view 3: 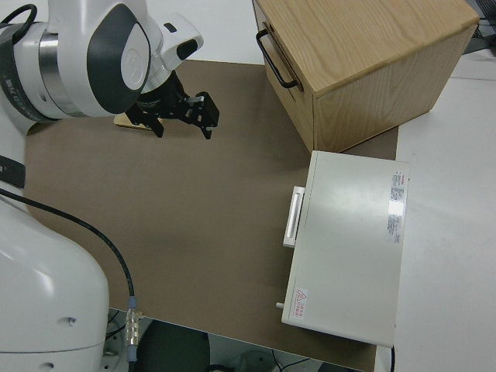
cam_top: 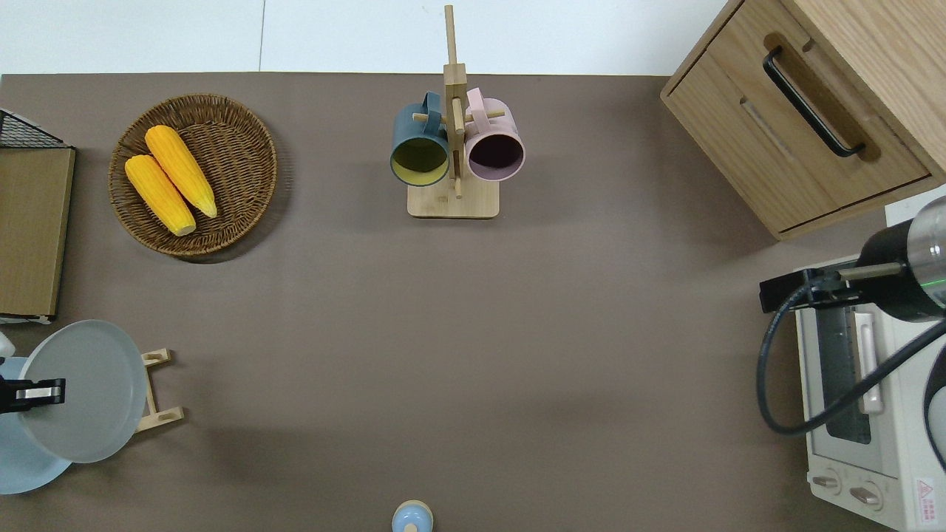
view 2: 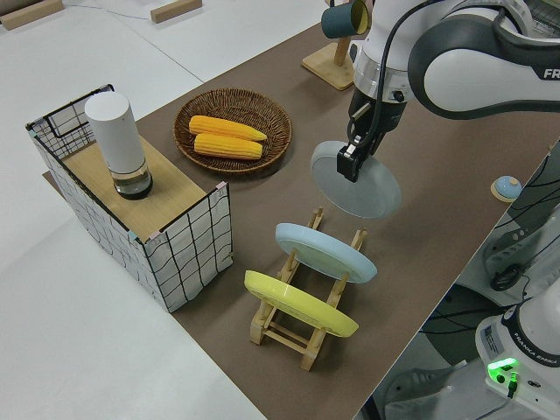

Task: Pick gray plate from low plate rack and place it on table with left arm
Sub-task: 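Pull the gray plate out of the rack away from the robot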

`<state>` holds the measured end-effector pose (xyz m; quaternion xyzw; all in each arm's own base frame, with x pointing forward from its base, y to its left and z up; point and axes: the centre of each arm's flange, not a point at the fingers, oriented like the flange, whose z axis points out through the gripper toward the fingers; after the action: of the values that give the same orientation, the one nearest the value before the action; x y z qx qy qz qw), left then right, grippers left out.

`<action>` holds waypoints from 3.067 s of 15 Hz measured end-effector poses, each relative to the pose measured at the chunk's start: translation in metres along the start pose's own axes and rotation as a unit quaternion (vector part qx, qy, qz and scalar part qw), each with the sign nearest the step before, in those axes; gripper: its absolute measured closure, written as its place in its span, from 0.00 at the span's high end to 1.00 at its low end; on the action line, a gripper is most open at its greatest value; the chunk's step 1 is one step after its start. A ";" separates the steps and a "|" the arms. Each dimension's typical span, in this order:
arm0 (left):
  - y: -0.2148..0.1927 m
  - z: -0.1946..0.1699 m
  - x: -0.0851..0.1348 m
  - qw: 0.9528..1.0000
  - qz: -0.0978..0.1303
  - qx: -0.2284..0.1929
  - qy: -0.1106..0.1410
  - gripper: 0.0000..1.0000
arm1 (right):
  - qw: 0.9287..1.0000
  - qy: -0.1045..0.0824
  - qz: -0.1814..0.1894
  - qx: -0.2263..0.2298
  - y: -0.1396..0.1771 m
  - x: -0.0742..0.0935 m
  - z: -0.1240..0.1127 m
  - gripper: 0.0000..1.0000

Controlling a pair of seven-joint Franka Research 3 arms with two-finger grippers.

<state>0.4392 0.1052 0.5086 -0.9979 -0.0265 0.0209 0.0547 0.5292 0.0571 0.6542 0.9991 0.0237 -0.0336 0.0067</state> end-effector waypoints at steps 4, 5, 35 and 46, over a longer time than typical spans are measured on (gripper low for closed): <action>0.004 -0.038 0.001 1.000 0.003 0.006 0.000 0.08 | 1.000 0.000 0.000 0.000 0.000 0.000 0.000 0.99; 0.005 -0.048 0.001 1.000 0.003 0.007 0.002 0.08 | 1.000 0.000 0.000 0.000 0.000 0.000 0.000 0.99; 0.064 0.005 0.008 0.949 0.024 -0.294 -0.112 0.08 | 1.000 0.000 0.000 0.000 0.000 0.000 0.000 0.99; 0.080 0.106 -0.002 0.938 0.070 -0.324 -0.101 0.08 | 1.000 0.000 0.000 0.000 0.000 0.000 0.000 0.99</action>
<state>0.4361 0.0376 0.3942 -0.9535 0.0326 0.1156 -0.2766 0.5292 0.0571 0.6542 0.9991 0.0237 -0.0336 0.0067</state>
